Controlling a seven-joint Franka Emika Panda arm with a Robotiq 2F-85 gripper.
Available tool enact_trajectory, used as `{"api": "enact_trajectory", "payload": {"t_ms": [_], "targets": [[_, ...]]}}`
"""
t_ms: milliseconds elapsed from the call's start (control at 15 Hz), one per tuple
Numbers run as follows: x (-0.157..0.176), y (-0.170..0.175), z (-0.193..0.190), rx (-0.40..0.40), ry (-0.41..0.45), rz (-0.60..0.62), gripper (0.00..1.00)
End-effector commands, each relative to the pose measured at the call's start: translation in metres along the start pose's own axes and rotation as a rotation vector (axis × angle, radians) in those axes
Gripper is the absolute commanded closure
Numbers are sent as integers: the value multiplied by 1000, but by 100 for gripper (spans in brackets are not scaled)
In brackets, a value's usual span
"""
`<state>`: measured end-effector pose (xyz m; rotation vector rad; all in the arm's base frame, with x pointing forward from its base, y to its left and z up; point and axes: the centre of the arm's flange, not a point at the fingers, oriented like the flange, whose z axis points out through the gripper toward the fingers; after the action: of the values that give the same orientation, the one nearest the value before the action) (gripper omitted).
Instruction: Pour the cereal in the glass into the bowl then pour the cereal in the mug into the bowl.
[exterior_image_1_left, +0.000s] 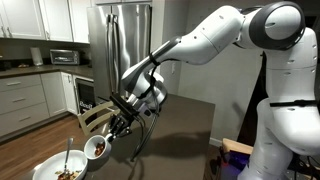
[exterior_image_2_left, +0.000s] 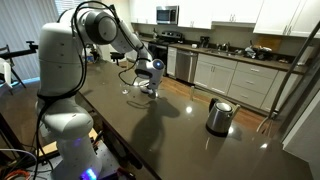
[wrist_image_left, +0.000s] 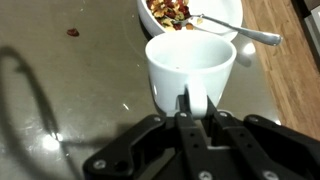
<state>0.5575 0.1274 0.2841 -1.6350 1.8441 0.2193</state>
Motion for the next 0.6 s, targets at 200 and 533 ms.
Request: {"api": "enact_trajectory", "payload": {"t_ms": [200, 533], "targets": [[-49, -16, -18, 32, 51, -78, 92], [-71, -29, -14, 46, 36, -115, 92]]}}
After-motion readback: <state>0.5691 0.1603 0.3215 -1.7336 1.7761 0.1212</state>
